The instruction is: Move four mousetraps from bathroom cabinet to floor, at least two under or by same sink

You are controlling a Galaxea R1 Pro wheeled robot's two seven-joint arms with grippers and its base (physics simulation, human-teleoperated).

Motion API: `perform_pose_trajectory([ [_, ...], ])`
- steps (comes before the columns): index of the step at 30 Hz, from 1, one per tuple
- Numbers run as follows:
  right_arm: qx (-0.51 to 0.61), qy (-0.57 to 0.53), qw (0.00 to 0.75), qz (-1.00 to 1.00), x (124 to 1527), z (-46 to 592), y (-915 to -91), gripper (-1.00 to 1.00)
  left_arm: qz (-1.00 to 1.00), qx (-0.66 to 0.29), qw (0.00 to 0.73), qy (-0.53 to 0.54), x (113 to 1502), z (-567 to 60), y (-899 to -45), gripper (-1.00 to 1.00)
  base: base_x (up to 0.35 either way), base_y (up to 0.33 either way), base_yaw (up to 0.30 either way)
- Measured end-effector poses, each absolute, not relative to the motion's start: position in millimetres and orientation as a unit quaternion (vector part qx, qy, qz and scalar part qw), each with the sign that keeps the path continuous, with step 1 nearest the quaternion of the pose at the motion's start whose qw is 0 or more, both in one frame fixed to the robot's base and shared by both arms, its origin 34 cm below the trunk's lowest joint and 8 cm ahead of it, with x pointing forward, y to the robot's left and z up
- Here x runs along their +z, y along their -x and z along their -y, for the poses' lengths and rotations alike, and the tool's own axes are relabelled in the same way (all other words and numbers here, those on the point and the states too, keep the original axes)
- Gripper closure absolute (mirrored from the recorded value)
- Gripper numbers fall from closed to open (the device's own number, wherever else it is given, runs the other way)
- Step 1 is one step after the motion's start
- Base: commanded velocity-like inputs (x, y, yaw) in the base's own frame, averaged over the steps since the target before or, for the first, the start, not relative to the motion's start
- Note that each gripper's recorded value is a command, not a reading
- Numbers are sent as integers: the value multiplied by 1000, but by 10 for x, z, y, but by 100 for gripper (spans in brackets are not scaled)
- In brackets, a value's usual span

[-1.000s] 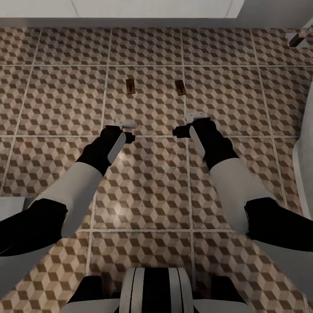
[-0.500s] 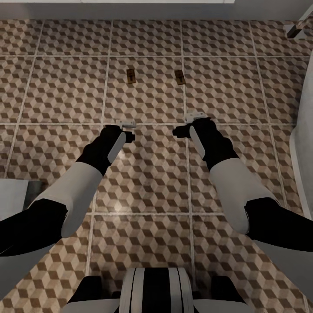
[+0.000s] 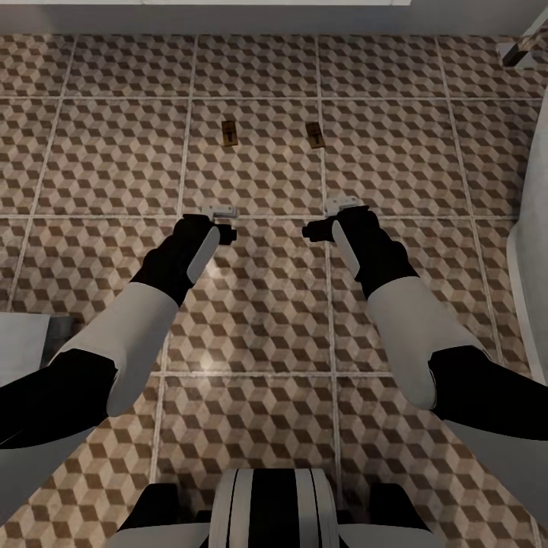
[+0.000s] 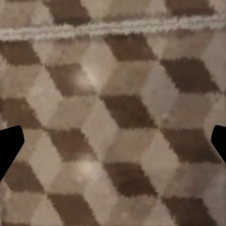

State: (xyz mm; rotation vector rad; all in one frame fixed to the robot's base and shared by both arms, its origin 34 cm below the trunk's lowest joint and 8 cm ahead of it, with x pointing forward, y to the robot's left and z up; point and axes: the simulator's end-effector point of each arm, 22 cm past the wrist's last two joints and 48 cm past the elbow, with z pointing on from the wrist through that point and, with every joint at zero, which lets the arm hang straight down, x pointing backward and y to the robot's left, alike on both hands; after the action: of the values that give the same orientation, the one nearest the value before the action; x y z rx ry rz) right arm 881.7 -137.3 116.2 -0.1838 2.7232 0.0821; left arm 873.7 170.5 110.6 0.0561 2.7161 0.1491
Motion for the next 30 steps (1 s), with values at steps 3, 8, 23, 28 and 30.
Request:
perform_pose_trajectory([
  [3, 29, 66, 206, -976, 1197, 1373, -8832, -100, -976, 54, 211, -20, 1143, -1705, -8755, -100, 0, 0, 0],
  [8, 29, 66, 216, -974, 1365, 1373, -8903, -100, -974, 54, 221, -20, 1310, -1705, -8828, -100, 0, 0, 0],
  [23, 27, 67, 246, -967, 1878, 1372, -9094, -100, -966, 55, 251, -19, 1816, -1704, -9021, -100, 0, 0, 0],
  [28, 26, 67, 255, -964, 2049, 1372, -9149, -100, -964, 55, 260, -18, 1985, -1705, -9077, -100, 0, 0, 0],
  [30, 26, 67, 259, -963, 2119, 1373, -9172, -100, -963, 55, 264, -18, 2053, -1705, -9099, -100, 0, 0, 0],
])
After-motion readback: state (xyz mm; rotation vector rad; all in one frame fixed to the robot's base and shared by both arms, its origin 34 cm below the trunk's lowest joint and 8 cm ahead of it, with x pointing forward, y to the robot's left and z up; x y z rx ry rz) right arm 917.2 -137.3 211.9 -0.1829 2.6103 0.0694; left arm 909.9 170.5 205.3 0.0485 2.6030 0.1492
